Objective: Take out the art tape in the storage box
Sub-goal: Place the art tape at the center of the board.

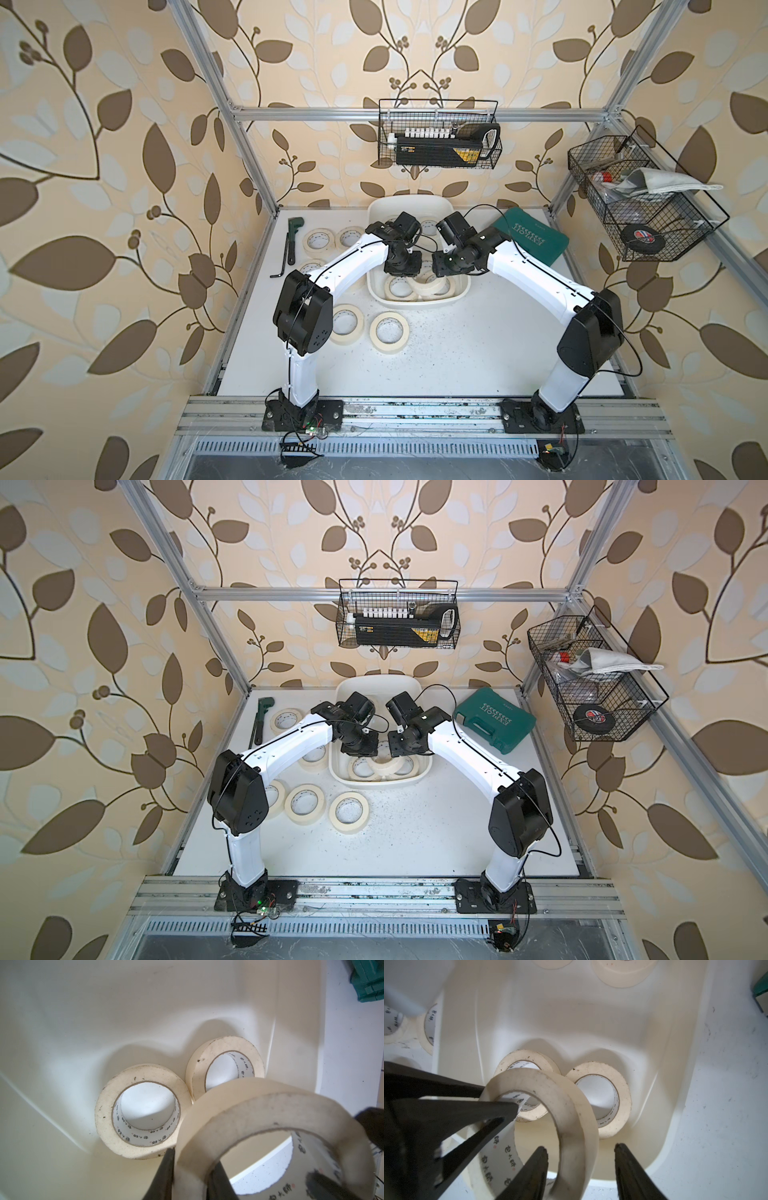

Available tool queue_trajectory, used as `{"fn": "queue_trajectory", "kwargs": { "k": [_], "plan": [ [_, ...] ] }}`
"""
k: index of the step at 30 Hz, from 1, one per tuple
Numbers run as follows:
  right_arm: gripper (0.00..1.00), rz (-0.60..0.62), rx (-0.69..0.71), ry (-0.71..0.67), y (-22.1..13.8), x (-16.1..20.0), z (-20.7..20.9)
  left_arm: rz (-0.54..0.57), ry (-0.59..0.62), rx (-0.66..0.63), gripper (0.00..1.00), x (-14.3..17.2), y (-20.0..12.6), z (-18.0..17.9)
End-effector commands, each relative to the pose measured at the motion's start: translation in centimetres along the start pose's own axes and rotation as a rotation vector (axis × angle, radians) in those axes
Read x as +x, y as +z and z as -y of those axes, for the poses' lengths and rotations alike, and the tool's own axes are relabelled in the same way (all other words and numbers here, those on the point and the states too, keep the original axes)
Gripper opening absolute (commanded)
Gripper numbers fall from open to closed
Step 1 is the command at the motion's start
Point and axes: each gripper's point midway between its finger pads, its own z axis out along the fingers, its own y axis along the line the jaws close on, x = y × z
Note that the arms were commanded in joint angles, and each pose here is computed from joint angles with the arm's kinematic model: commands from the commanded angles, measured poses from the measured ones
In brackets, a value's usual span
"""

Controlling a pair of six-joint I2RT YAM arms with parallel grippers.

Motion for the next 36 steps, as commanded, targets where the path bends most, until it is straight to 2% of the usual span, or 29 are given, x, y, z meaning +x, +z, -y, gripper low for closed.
{"fn": "queue_trajectory", "kwargs": {
  "k": [1, 8, 14, 27, 36],
  "plan": [
    [0.59, 0.114, -0.031, -0.002, -3.9, -2.5, -0.1, 0.086, 0.005, 0.065, 0.06, -1.9, -3.2, 1.6],
    [0.60, 0.205, -0.090, 0.051, -7.9, -4.6, 1.6, 0.072, 0.020, 0.066, 0.01, -1.0, -3.3, 1.4],
    [0.60, 0.250, -0.092, 0.091, -9.6, -5.4, 3.9, 0.065, 0.108, 0.065, 0.00, 0.7, -3.7, 2.4],
    [0.60, 0.202, -0.099, 0.211, -7.9, -5.3, 8.4, 0.005, 0.429, 0.078, 0.00, 8.0, -2.4, 8.0],
    [0.60, 0.169, -0.105, 0.222, -6.8, -4.9, 8.5, -0.045, 0.484, -0.067, 0.00, 11.6, 1.4, 6.8]
  ]
}}
